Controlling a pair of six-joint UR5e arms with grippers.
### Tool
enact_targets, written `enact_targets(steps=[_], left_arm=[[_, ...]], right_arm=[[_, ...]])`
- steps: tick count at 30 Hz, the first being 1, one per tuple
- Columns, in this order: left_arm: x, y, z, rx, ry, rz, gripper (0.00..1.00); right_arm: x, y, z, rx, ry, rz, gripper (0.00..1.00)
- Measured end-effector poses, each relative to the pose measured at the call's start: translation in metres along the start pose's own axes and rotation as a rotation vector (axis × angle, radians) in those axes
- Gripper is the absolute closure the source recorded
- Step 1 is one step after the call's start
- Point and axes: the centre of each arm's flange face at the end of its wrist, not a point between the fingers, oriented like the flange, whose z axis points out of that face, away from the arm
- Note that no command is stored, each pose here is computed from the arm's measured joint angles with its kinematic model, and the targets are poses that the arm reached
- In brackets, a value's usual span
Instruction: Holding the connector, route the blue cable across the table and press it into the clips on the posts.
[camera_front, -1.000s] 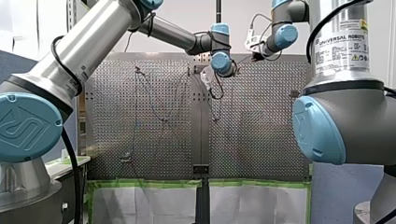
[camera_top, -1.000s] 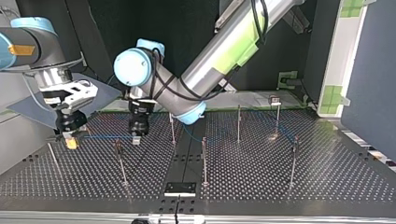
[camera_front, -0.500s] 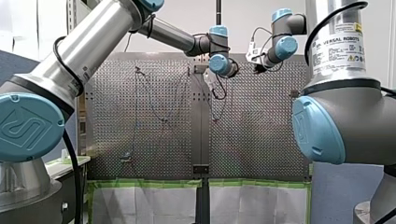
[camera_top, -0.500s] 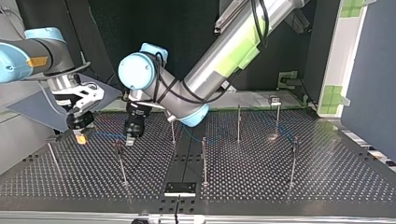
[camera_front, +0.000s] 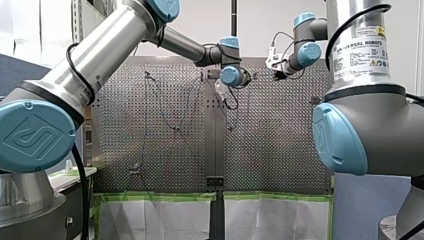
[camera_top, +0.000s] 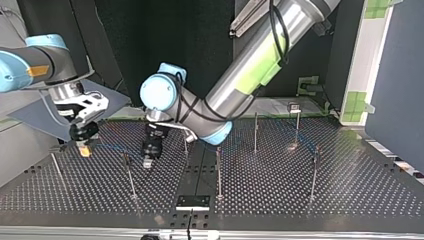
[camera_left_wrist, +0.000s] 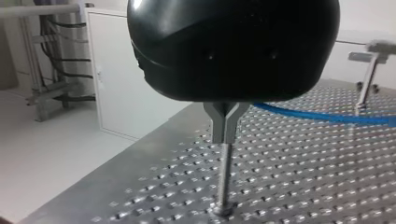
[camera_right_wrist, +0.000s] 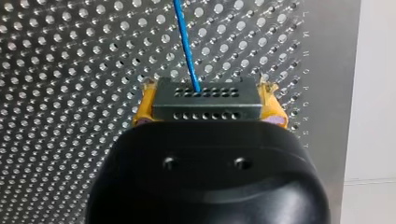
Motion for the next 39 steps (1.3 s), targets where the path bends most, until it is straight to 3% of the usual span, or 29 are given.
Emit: enact_targets(steps=[6, 14, 24, 26, 27, 29, 30, 32, 33, 34, 35, 39], left_arm=[[-0.004, 0.002, 0.006, 0.015, -0.013, -0.006, 1.00], [0.014, 0.018, 0.024, 0.035, 0.001, -0.007, 1.00], [0.005, 0.036, 0.041, 0.028, -0.013, -0.002, 0.96], [0.006, 0.036, 0.039, 0.021, -0.003, 0.004, 0.72], [0.007, 0.035, 0.038, 0.016, 0.001, 0.009, 0.72], [0.009, 0.034, 0.035, 0.001, 0.013, 0.020, 0.48], [0.010, 0.033, 0.033, -0.007, 0.018, 0.026, 0.48], [0.013, 0.031, 0.029, -0.025, 0.032, 0.039, 0.25], [0.014, 0.030, 0.027, -0.033, 0.039, 0.045, 0.25], [0.016, 0.029, 0.024, -0.043, 0.047, 0.052, 0.19], [0.017, 0.028, 0.023, -0.050, 0.053, 0.056, 0.00], [0.021, 0.022, 0.014, -0.075, 0.076, 0.070, 0.00]], right_arm=[[0.007, 0.004, 0.003, -0.002, 0.013, -0.005, 1.00], [-0.001, 0.017, 0.017, -0.016, 0.004, -0.002, 1.00], [0.020, 0.021, 0.029, -0.013, 0.048, -0.009, 1.00], [0.022, 0.022, 0.030, -0.013, 0.051, -0.011, 1.00], [0.022, 0.022, 0.031, -0.014, 0.052, -0.012, 1.00], [0.023, 0.023, 0.031, -0.014, 0.053, -0.013, 1.00], [0.023, 0.023, 0.031, -0.014, 0.053, -0.014, 1.00], [0.022, 0.022, 0.031, -0.013, 0.052, -0.016, 1.00], [0.022, 0.022, 0.031, -0.013, 0.052, -0.016, 1.00], [0.022, 0.022, 0.031, -0.013, 0.052, -0.016, 1.00], [0.022, 0.022, 0.031, -0.012, 0.052, -0.017, 1.00], [0.022, 0.022, 0.031, -0.011, 0.052, -0.018, 1.00]])
